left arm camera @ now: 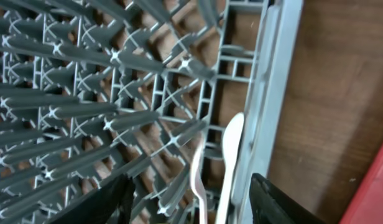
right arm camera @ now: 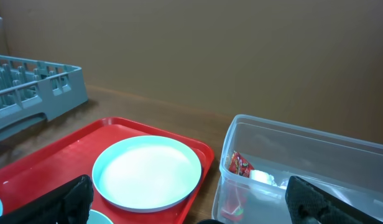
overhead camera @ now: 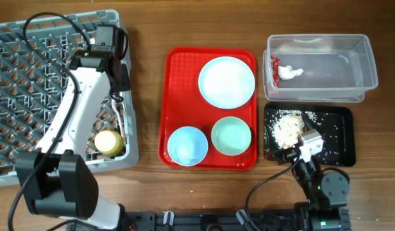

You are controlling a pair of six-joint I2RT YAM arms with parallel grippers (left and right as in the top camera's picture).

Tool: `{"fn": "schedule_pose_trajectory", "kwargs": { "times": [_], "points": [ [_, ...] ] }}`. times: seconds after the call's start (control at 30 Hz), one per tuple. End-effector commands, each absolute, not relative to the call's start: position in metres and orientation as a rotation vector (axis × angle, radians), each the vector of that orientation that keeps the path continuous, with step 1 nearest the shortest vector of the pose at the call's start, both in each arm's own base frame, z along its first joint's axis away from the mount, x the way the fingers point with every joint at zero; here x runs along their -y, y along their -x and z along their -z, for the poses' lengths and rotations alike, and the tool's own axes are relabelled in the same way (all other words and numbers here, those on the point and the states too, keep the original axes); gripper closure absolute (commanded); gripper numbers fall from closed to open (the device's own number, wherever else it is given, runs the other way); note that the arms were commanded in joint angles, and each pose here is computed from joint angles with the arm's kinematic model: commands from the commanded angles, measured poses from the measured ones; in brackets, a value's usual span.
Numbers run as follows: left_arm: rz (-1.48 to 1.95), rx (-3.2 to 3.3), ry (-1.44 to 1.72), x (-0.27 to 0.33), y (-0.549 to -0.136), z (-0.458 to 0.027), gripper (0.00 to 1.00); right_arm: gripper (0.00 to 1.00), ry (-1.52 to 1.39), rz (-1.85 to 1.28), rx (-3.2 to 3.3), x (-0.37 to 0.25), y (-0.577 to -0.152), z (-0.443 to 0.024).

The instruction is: Sort waste into correct bins and load items into the dishwasher rack

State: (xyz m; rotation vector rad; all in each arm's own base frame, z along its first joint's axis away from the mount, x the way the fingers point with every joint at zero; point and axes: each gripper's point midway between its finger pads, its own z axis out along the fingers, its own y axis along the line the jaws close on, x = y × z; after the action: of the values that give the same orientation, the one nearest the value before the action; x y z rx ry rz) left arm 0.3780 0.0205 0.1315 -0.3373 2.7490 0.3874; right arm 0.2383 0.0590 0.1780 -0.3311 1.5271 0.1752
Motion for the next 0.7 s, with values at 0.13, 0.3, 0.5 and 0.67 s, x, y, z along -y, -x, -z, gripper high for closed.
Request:
{"fn": "schedule_pose_trajectory", "kwargs": {
  "times": [0.13,0.3,0.5,0.67],
  "points": [
    [-0.208,-2.799,0.323,0.000,-0.399,-0.095,0.96,0.00,0.340,-0.174,-1.518,-0.059,-0.238,-0.179],
    [-0.006,-2.912,0.292,0.031,-0.400,-0.054,0.96,0.00,0.340,-0.175,-1.518,-0.059,-0.238,-0.179],
    [-0.038,-2.911,0.130,0.063,-0.397,-0.055,0.96,0.00,0.340,-0.175,-1.521,-0.059,-0.238,-0.179],
    [-0.006,-2.885,0.359,0.046,-0.380,-0.096,0.54,0.00,0.340,-0.175,-1.521,-0.059,-0.238,-0.179]
  ]
}}
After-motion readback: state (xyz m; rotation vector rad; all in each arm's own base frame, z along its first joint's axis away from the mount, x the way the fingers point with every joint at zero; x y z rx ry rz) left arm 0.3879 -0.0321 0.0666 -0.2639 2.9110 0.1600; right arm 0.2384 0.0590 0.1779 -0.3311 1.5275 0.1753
